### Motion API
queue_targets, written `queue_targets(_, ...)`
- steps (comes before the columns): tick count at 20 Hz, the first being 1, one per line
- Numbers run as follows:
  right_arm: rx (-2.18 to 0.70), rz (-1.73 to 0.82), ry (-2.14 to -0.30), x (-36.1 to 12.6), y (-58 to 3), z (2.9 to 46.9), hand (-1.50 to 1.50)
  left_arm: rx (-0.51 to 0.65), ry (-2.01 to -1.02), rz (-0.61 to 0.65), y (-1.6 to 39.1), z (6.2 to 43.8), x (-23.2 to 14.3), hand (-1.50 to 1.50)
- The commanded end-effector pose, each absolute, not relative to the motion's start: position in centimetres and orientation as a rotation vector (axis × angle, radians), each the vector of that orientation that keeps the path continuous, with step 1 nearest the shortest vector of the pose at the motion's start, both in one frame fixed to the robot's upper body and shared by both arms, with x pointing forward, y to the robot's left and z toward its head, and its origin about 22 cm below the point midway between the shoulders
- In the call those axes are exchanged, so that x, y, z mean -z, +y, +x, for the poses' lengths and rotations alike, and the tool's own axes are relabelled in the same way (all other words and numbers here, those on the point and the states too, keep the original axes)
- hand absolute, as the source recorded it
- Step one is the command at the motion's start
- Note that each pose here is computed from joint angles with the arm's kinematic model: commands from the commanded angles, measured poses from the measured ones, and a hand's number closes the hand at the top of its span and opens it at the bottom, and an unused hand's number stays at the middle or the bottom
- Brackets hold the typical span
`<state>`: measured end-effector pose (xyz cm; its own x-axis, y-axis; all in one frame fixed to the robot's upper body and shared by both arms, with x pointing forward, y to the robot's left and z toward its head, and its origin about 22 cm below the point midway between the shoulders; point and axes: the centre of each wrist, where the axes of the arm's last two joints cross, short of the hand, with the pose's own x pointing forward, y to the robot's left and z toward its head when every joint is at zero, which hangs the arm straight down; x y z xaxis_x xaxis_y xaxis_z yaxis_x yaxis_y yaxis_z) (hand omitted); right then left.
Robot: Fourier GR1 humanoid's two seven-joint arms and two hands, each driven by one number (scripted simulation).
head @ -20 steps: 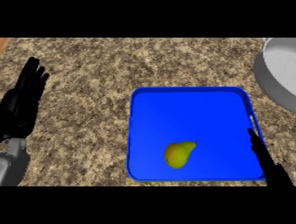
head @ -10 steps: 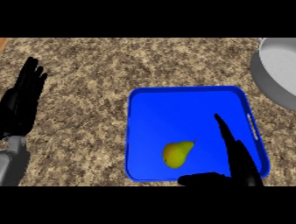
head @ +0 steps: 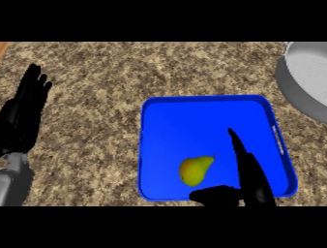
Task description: Pick the pear from the tray and place it in the pot
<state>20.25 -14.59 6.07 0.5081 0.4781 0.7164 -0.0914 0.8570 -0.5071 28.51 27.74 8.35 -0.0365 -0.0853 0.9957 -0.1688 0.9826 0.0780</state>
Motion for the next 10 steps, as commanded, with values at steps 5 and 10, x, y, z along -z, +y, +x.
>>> queue_targets(5, -0.367, -0.418, -0.968, -3.4, -13.7, 18.9, -1.50, -0.081, -1.603, 0.193, 29.3, 28.9, -6.8, 0.00)
queue_targets(10, -0.383, -0.440, -0.908, -1.4, -12.9, 22.9, -1.50, -0.084, -1.616, 0.199, 28.1, 30.2, -8.9, 0.00)
